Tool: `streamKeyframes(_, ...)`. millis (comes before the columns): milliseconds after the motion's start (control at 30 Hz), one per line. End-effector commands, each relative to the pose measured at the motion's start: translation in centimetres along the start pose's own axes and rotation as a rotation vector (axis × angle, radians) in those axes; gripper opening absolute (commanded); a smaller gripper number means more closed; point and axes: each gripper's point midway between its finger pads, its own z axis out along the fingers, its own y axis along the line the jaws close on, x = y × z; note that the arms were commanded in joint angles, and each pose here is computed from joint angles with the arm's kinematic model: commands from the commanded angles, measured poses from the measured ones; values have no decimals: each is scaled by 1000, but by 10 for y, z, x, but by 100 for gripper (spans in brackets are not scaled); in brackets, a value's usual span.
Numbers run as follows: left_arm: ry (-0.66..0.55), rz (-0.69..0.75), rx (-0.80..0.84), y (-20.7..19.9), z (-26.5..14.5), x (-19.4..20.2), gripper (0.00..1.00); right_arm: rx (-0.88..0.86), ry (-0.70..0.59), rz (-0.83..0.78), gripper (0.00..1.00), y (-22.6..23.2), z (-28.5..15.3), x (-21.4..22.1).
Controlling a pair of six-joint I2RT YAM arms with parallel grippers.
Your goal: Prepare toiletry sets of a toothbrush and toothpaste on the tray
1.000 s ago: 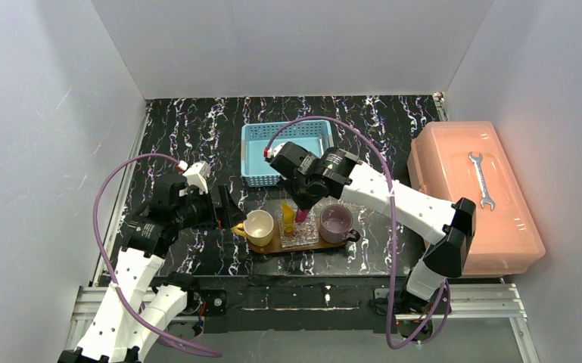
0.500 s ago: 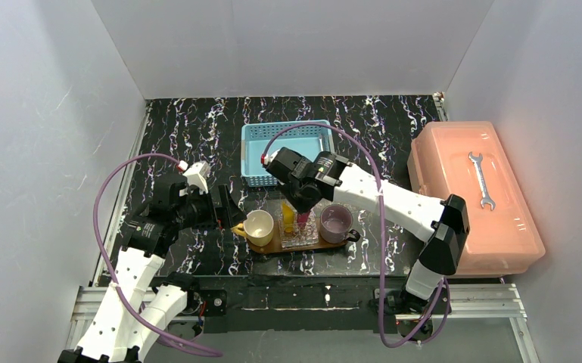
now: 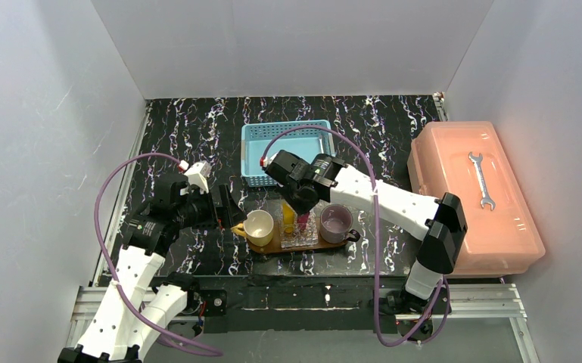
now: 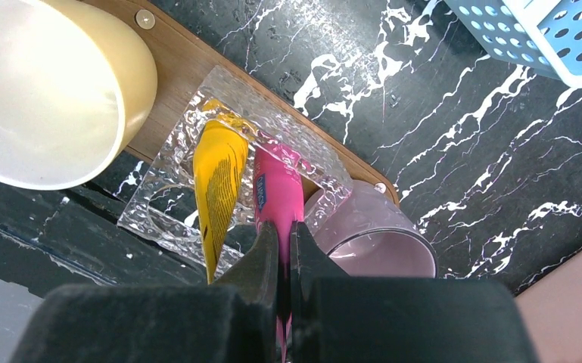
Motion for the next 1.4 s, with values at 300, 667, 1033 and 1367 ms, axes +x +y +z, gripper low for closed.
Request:
streamKeyframes(300, 12, 10, -2, 3, 4, 2, 98, -10, -1, 3, 5, -1, 15, 0)
streamKeyframes(667, 9, 11, -3, 3, 4, 2, 98, -10, -44, 16, 27, -5, 4, -11)
streamKeyframes(1033, 9, 10, -8, 4, 4, 2, 98, 25, -158, 37, 46, -17, -31, -38)
streamKeyframes(1367, 13, 7, -10, 4, 5, 2, 98, 110, -272, 68, 52, -48, -62, -77)
